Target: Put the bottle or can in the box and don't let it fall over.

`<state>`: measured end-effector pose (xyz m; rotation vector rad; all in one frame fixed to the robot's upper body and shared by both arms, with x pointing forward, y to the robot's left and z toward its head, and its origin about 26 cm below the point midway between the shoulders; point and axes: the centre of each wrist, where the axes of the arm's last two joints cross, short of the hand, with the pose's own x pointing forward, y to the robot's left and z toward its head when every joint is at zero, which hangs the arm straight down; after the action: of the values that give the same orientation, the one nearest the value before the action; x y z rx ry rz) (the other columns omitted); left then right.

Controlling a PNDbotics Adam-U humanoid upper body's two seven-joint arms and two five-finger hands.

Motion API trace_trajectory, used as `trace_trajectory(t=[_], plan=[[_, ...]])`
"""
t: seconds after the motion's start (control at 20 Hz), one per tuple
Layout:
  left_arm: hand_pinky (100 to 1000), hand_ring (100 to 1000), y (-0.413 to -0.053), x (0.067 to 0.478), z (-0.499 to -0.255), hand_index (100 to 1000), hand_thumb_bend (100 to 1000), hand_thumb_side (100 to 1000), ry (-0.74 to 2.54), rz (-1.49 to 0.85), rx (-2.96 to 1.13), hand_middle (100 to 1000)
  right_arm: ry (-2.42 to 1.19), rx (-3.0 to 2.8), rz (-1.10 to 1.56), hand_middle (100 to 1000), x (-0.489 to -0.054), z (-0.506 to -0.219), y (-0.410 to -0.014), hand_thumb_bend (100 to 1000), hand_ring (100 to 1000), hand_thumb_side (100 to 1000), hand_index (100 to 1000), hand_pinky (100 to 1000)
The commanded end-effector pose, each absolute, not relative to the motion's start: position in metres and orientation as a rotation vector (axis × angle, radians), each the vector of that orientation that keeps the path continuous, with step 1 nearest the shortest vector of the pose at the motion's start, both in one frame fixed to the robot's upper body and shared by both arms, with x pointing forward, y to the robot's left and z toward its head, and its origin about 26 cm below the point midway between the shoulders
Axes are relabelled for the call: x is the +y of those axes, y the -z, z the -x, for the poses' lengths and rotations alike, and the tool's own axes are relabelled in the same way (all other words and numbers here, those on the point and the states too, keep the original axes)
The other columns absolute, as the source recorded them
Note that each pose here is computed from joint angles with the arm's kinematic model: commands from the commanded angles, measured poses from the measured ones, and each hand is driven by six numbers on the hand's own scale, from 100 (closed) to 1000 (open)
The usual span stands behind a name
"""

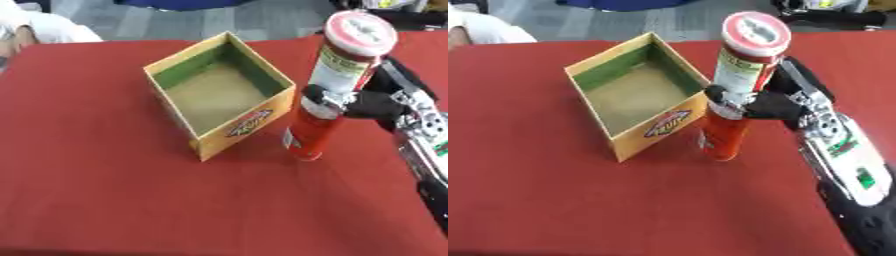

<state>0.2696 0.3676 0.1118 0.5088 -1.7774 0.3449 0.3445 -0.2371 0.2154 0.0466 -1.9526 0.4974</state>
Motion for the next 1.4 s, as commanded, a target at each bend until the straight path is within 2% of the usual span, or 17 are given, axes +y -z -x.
trace_trajectory(t=[0.05,0.3,0.45,0.85,0.95,1.0,1.2,1.4], plan=[[715,828,-0.12,0.373,-0.268,789,431,772,-0.33,-0.534,-1.795,763,-0.527,-2.021,-0.028,491,-0.238,-0.339,-0.245,484,664,196,517,754],[715,828,-0.12,0.373,-0.268,789,430,772,-0.327,-0.538,-1.794,763,-0.55,-2.07,-0.02,489,-0.227,-0.341,-0.276,513,657,214,515,754],[716,828,-0.119,0.374,-0.268,789,430,772,-0.326,-0.54,-1.791,763,-0.545,-2.069,0.002,487,-0.221,-0.345,-0.293,501,651,215,513,752],[716,828,-0.119,0.374,-0.268,789,429,773,-0.321,-0.537,-1.791,763,-0.46,-2.065,0.061,492,-0.202,-0.374,-0.328,478,648,228,519,749],[716,828,-0.12,0.373,-0.269,789,429,773,-0.319,-0.533,-1.794,763,-0.453,-2.071,0.066,495,-0.194,-0.382,-0.332,504,646,227,521,748],[716,828,-0.12,0.373,-0.269,789,429,773,-0.318,-0.532,-1.794,763,-0.459,-2.075,0.068,498,-0.189,-0.385,-0.333,553,646,207,524,748],[716,827,-0.121,0.371,-0.27,789,429,773,-0.314,-0.524,-1.799,763,-0.476,-2.08,0.088,500,-0.172,-0.402,-0.331,571,645,196,527,746],[716,827,-0.122,0.37,-0.271,789,429,773,-0.312,-0.516,-1.805,763,-0.478,-2.078,0.125,502,-0.158,-0.418,-0.323,631,644,113,529,746]])
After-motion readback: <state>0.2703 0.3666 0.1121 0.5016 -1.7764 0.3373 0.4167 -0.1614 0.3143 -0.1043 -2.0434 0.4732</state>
